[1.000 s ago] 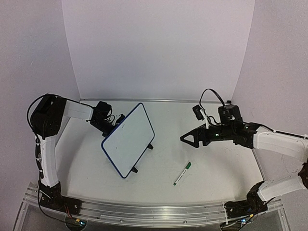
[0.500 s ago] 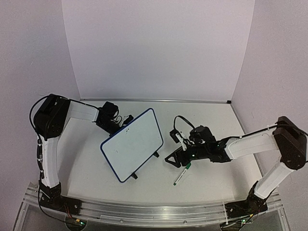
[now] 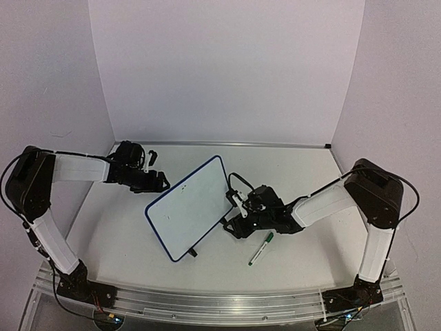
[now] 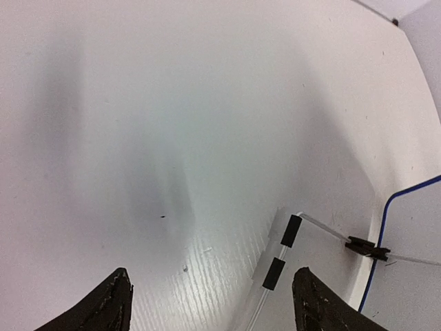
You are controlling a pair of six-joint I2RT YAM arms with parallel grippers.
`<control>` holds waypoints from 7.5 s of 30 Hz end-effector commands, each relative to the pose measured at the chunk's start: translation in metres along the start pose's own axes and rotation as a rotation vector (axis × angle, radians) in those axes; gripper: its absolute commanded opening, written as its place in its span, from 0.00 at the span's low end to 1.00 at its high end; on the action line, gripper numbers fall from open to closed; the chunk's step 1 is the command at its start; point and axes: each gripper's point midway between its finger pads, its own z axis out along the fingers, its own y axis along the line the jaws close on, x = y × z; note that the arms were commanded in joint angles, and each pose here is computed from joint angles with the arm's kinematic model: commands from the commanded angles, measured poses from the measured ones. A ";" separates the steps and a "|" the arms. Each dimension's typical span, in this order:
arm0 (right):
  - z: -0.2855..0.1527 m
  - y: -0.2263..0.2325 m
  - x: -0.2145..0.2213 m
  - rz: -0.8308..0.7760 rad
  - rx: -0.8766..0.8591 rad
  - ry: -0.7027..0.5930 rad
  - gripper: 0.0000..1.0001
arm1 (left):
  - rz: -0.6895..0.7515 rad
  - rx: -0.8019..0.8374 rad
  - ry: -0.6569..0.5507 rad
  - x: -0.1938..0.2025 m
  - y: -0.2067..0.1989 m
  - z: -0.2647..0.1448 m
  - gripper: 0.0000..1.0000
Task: Write a sentence on the whiteboard
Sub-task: Move the whiteboard stand to the center of the board, then pick up the whiteboard marker from the center of the board, then pass from the right arm to the left, then open the pen cap from the whiteboard marker.
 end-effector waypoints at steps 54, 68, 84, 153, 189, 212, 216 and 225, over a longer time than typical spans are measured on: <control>-0.026 -0.108 0.011 0.310 0.867 -0.010 0.24 | -0.113 -0.238 -0.237 -0.015 0.035 -0.120 0.86; -0.079 -0.073 0.000 0.414 0.647 0.025 0.73 | -0.146 -0.257 -0.214 0.006 0.043 -0.119 0.85; -0.118 -0.034 0.063 0.777 0.463 0.206 0.65 | -0.163 -0.207 -0.193 0.021 0.038 -0.112 0.85; -0.083 -0.011 0.070 0.512 0.394 0.390 0.00 | -0.217 0.096 -0.088 0.051 -0.044 -0.103 0.82; -0.136 0.124 -0.084 -0.042 -0.203 -0.011 0.00 | -0.135 0.726 0.128 0.080 -0.279 -0.084 0.58; -0.156 0.081 -0.107 0.162 -0.010 -0.172 0.67 | -0.268 0.716 -0.048 0.059 -0.261 -0.096 0.00; -0.162 0.074 -0.112 0.310 -0.095 -0.244 0.84 | -0.289 0.785 -0.202 0.034 -0.260 -0.120 0.00; -0.191 0.099 -0.148 0.525 -0.553 -0.460 0.93 | -0.315 0.935 -0.473 0.015 -0.243 -0.168 0.00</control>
